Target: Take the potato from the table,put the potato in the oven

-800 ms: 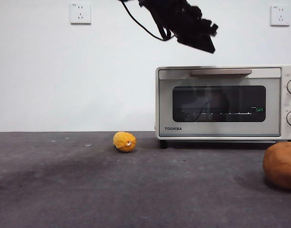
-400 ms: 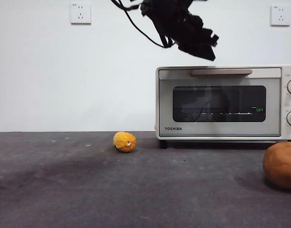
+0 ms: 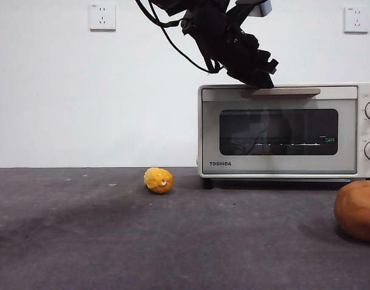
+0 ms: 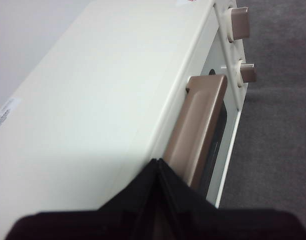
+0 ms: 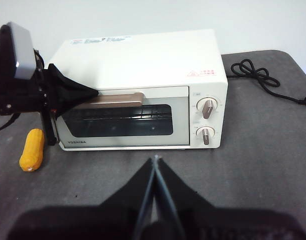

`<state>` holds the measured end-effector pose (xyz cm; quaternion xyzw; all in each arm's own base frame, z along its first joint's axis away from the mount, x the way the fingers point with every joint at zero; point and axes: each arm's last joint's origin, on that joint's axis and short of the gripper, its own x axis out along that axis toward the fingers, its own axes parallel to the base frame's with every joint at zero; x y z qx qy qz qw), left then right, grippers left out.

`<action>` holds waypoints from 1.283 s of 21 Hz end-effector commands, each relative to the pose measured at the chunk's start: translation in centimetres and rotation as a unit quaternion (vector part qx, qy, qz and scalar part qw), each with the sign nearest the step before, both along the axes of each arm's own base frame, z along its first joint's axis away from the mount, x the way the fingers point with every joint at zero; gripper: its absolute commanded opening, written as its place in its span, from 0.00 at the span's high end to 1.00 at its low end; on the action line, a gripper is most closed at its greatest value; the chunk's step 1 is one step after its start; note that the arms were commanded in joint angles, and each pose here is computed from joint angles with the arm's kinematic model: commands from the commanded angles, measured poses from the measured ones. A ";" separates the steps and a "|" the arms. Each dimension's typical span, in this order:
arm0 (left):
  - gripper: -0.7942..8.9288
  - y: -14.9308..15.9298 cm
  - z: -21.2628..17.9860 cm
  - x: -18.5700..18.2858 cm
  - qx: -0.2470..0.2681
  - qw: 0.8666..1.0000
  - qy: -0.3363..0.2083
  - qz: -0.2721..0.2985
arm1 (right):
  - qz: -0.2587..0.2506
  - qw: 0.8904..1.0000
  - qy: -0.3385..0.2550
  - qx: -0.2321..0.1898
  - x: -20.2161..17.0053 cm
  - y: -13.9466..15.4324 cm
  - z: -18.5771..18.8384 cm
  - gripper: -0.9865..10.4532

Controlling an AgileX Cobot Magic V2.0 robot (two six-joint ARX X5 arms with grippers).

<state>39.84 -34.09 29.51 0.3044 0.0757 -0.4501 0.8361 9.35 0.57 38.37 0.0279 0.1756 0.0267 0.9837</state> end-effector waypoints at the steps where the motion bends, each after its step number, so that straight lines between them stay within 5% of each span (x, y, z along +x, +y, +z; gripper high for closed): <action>1: 0.93 -0.1 -1.4 0.5 0.003 1.000 0.023 0.009 | 0.002 1.000 -0.004 -0.003 0.1 0.0 0.1 0.91; 13: 0.93 0.0 -2.4 -0.3 0.026 0.995 0.095 0.007 | -0.001 1.000 -0.016 0.012 -0.2 0.0 0.8 0.91; 27: 0.93 -0.1 -3.3 -1.3 0.027 0.982 0.184 0.025 | -0.001 0.999 -0.052 0.013 -4.6 -0.3 5.8 0.91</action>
